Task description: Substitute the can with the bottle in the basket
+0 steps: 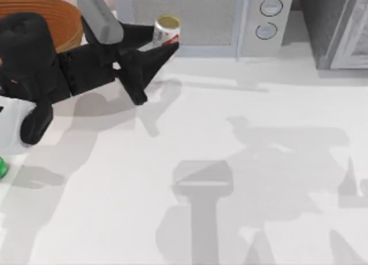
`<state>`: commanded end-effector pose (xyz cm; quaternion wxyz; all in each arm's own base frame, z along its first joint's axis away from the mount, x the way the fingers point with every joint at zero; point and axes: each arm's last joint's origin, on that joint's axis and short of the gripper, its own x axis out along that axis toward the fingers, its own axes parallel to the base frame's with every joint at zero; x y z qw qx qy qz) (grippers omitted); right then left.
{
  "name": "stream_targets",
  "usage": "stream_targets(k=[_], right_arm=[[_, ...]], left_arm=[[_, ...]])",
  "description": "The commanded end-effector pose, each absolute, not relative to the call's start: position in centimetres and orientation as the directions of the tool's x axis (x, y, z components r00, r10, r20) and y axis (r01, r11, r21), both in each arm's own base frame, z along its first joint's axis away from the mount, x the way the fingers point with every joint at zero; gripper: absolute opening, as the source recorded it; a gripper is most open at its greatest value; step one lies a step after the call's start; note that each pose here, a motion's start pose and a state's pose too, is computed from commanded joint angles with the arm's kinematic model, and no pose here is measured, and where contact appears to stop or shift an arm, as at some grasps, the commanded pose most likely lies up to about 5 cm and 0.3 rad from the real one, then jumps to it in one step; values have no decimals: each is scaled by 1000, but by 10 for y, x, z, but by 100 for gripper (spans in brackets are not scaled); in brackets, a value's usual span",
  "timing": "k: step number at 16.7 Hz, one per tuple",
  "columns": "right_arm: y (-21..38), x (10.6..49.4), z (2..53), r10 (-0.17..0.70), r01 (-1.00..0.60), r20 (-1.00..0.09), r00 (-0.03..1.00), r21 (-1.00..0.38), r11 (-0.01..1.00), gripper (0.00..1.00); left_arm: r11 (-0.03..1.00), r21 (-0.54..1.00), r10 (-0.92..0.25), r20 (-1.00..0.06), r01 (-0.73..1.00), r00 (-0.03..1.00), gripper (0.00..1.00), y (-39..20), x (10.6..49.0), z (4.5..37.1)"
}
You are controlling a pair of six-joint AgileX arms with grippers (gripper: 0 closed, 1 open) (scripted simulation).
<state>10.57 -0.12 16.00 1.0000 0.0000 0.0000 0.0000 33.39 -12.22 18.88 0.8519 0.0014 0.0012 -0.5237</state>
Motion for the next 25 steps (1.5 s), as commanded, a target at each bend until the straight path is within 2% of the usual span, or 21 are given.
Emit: stream_targets(k=[5, 9, 12, 15, 20, 25], right_arm=[[-1, 106, 160, 0, 0, 0, 1000, 0, 1000, 100], [-1, 106, 160, 0, 0, 0, 1000, 0, 1000, 100], [-1, 106, 160, 0, 0, 0, 1000, 0, 1000, 100], [-1, 106, 160, 0, 0, 0, 1000, 0, 1000, 100], [-1, 106, 160, 0, 0, 0, 1000, 0, 1000, 100], [-1, 106, 160, 0, 0, 0, 1000, 0, 1000, 100]], left_arm=[[227, 13, -974, 6, 974, 227, 0, -164, 372, 119], [82, 11, -997, 5, 997, 82, 0, -187, 381, 62], [10, 5, -1000, 2, 1000, 10, 0, -196, 381, 32], [-20, 0, -1000, 0, 1000, -20, 0, -200, 380, 18], [-20, 0, -1000, 0, 1000, -20, 0, -200, 380, 18], [-20, 0, -1000, 0, 1000, -20, 38, -200, 380, 18]])
